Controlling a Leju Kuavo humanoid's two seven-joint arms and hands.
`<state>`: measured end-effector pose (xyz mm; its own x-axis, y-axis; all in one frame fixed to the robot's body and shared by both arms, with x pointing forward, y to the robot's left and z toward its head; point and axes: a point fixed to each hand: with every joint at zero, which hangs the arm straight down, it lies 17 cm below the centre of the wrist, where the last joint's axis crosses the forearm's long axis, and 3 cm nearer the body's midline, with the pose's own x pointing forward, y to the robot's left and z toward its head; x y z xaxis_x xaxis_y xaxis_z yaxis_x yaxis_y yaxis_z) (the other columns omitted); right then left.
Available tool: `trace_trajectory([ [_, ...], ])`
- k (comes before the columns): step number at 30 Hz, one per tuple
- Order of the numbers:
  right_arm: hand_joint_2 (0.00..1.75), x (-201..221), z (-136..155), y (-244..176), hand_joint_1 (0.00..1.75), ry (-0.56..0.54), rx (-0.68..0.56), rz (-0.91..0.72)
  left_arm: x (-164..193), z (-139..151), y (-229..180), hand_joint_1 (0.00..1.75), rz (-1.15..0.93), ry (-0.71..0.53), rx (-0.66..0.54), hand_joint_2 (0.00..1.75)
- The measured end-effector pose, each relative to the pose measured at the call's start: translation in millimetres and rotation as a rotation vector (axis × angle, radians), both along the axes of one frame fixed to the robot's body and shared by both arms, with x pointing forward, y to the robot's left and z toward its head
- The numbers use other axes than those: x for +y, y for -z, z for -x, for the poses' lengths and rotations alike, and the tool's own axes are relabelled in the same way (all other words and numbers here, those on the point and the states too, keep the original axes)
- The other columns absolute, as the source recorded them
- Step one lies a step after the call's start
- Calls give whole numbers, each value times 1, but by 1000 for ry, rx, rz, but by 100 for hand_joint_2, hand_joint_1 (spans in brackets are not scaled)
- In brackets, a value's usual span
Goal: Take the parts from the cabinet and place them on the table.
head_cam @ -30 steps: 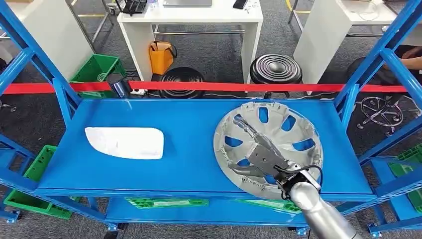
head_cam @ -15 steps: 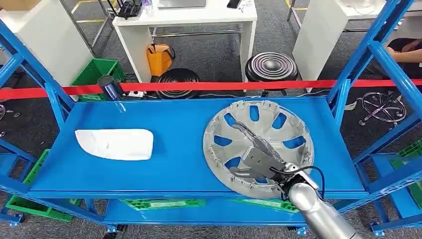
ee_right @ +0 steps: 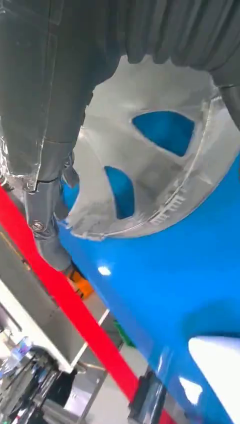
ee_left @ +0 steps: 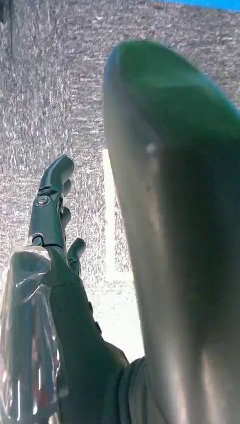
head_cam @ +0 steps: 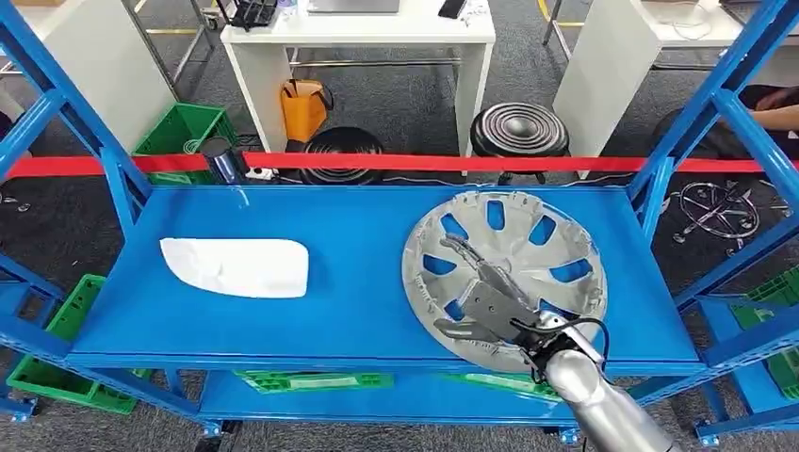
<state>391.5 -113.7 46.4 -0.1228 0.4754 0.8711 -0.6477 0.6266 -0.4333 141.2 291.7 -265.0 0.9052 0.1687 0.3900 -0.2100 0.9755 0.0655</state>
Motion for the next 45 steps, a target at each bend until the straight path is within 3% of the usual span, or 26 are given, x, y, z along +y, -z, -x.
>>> trace_trajectory([
  [45,175,6,-5,-3,0,-4,-7,12,3,4,2,0,-10,-9,18,0],
])
